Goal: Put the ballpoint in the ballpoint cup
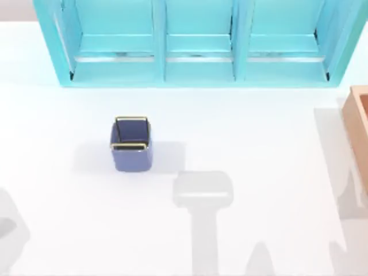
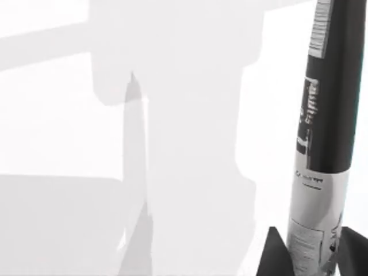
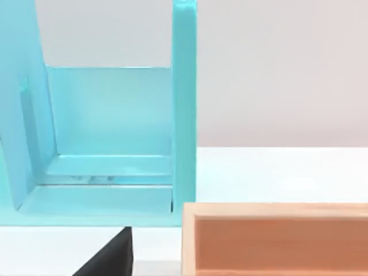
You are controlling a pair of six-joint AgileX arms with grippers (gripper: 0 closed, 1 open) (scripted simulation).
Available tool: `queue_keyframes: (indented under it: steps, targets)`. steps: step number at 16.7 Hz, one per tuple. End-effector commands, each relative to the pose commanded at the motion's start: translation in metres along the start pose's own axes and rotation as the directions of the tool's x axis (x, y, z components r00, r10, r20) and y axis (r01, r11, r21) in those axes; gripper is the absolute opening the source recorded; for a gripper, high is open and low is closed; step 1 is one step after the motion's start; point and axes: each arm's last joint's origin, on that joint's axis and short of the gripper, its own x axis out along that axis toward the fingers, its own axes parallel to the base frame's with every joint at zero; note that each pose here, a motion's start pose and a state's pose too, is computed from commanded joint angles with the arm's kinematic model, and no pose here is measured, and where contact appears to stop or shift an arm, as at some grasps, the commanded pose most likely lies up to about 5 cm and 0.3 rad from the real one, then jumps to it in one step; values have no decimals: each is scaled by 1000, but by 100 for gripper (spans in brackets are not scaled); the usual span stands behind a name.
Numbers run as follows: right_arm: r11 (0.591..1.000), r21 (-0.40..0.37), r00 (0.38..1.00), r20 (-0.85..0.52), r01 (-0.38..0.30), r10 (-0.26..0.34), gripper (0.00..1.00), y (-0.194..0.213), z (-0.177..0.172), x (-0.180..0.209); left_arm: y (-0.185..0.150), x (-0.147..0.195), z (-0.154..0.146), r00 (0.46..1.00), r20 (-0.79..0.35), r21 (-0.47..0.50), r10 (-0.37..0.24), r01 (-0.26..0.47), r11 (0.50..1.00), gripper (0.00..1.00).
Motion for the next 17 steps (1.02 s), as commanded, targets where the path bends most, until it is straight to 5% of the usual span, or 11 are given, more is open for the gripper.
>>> queue_keyframes:
  steps: [4,11,17]
  targets:
    - [1000,0,1000,0,0,0,100,0,0,0,7,-42,-25,999,30,18,-10,10,1000,0]
    - [1000,0,1000,0,0,0,100,0,0,0,5,-43,-26,999,34,35,-2,1,999,0]
    - [1000,0,1000,0,0,0,100,0,0,0,-32,-3,-3,974,190,321,123,-180,930,0]
